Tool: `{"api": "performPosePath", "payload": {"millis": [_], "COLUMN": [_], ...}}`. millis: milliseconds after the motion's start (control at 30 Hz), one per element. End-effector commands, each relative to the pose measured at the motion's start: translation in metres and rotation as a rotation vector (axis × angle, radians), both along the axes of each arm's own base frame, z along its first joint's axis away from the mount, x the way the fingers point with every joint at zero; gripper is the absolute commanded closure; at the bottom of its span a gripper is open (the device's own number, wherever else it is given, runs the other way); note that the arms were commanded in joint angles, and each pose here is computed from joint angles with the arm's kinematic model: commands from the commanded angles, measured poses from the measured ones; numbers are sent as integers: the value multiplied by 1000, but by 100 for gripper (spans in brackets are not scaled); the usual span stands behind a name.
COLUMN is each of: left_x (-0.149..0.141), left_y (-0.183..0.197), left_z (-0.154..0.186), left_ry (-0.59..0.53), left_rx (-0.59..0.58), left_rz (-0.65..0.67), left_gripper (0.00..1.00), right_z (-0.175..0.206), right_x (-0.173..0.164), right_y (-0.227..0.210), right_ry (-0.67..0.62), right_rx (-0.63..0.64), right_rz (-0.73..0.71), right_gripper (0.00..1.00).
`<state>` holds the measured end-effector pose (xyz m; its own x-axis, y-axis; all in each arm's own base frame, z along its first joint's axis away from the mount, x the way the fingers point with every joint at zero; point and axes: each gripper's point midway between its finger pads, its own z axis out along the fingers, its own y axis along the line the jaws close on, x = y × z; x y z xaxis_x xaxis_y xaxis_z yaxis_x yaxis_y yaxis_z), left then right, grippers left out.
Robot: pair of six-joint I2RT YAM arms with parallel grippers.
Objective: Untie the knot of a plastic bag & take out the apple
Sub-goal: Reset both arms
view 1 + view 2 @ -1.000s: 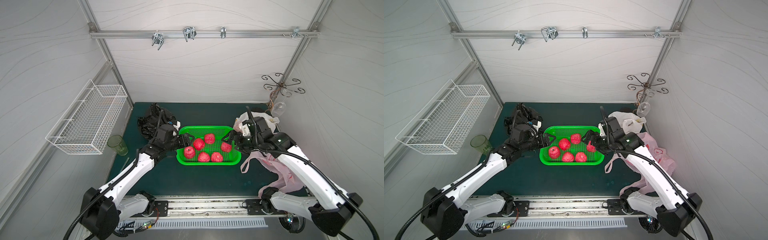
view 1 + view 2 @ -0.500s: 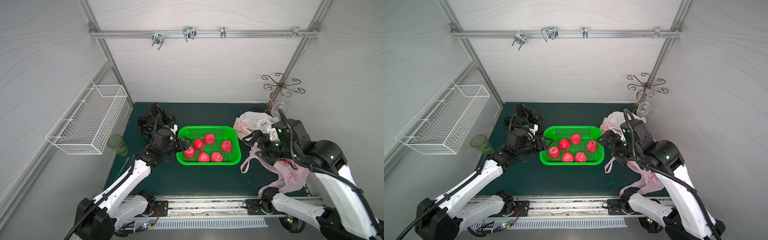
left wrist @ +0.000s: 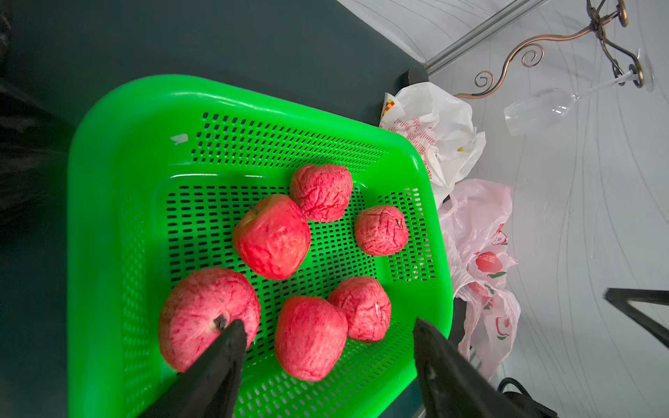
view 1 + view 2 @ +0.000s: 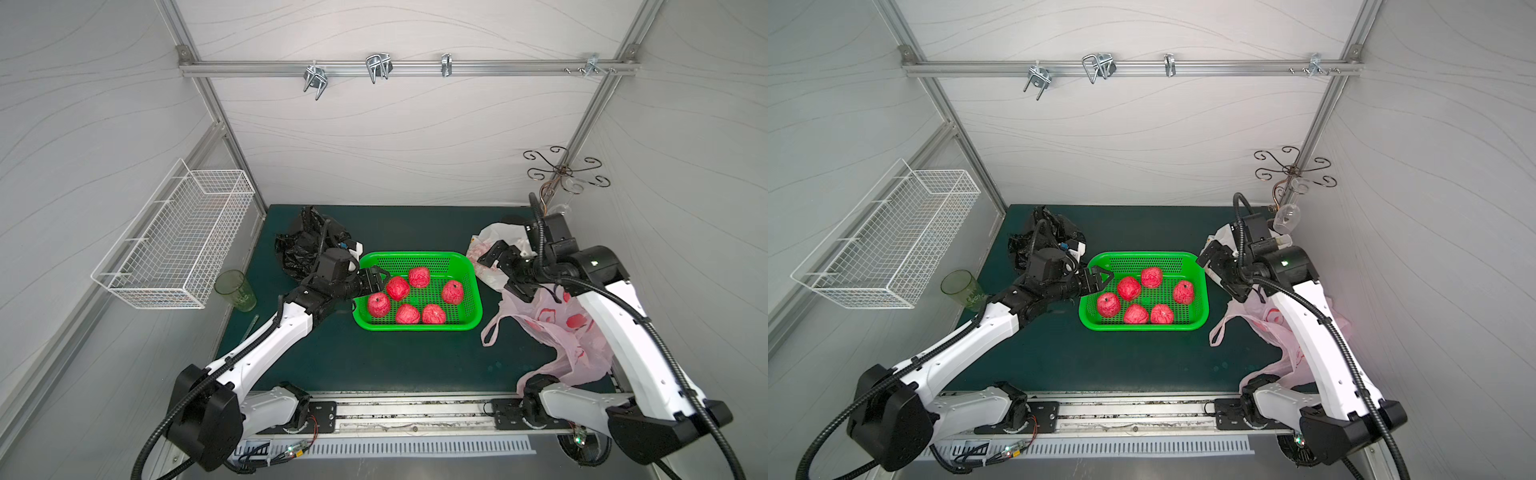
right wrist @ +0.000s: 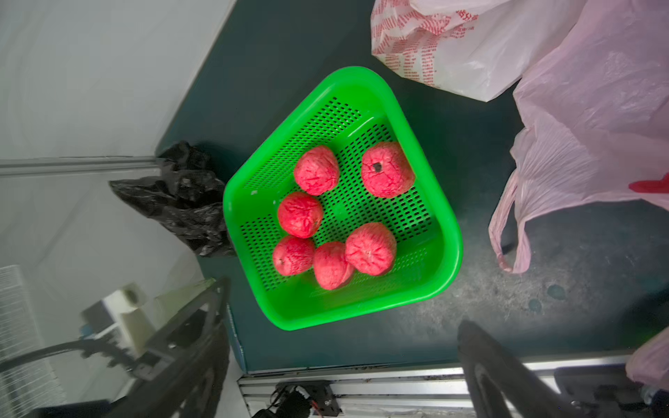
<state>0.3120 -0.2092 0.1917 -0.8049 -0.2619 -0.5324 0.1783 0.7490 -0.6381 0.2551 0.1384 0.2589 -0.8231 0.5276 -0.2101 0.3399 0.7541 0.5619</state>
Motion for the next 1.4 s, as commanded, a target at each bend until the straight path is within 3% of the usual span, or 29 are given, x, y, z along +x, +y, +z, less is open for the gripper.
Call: {"api": "performPosePath", "payload": {"millis": [0, 200, 233, 300, 333, 367, 400, 567, 700, 767, 833, 867, 967, 1067, 1267, 1367], "left_x": [22, 41, 40, 35, 32, 28, 25, 13, 8, 6, 5, 4, 2, 0, -7, -8], "left_y": [-9, -7, -2, 16, 27, 36, 44, 74, 117, 137, 161, 171, 194, 196, 192, 185], "left_z": [20, -4, -6, -8, -8, -5, -2, 23, 36, 35, 33, 32, 22, 15, 16, 13], "left_ry": [-91, -35, -41, -79, -102, -138, -168, -351, -485, -503, -502, -505, -520, -561, -616, -638], "left_rx": [17, 99, 116, 167, 195, 219, 234, 272, 392, 474, 565, 600, 661, 635, 584, 591], "left_rz": [-29, -24, -6, 53, 90, 117, 136, 232, 397, 468, 568, 610, 709, 719, 692, 639], "left_gripper": [25, 28, 29, 28, 26, 16, 2, 1, 1, 1, 1, 1, 1, 1, 1, 1], "right_z": [-17, -58, -61, -64, -65, -65, -64, -59, -56, -62, -67, -71, -77, -90, -111, -128], "right_x": [40, 59, 60, 63, 62, 61, 60, 56, 62, 68, 74, 75, 83, 95, 106, 112], "right_y": [16, 1, -6, -23, -33, -44, -53, -101, -130, -128, -124, -126, -128, -122, -108, -108], "right_ry": [-186, -81, -103, -164, -198, -227, -251, -382, -498, -555, -645, -670, -717, -763, -922, -932], "right_rx": [38, -226, -258, -328, -369, -415, -450, -680, -870, -826, -807, -823, -773, -776, -813, -783], "right_rz": [75, 109, 97, 68, 58, 37, 11, -91, -96, -52, -7, -1, -34, -2, 74, 76], "right_gripper": [1, 3, 11, 46, 73, 94, 100, 100, 57, 40, 5, 1, 1, 1, 1, 1]}}
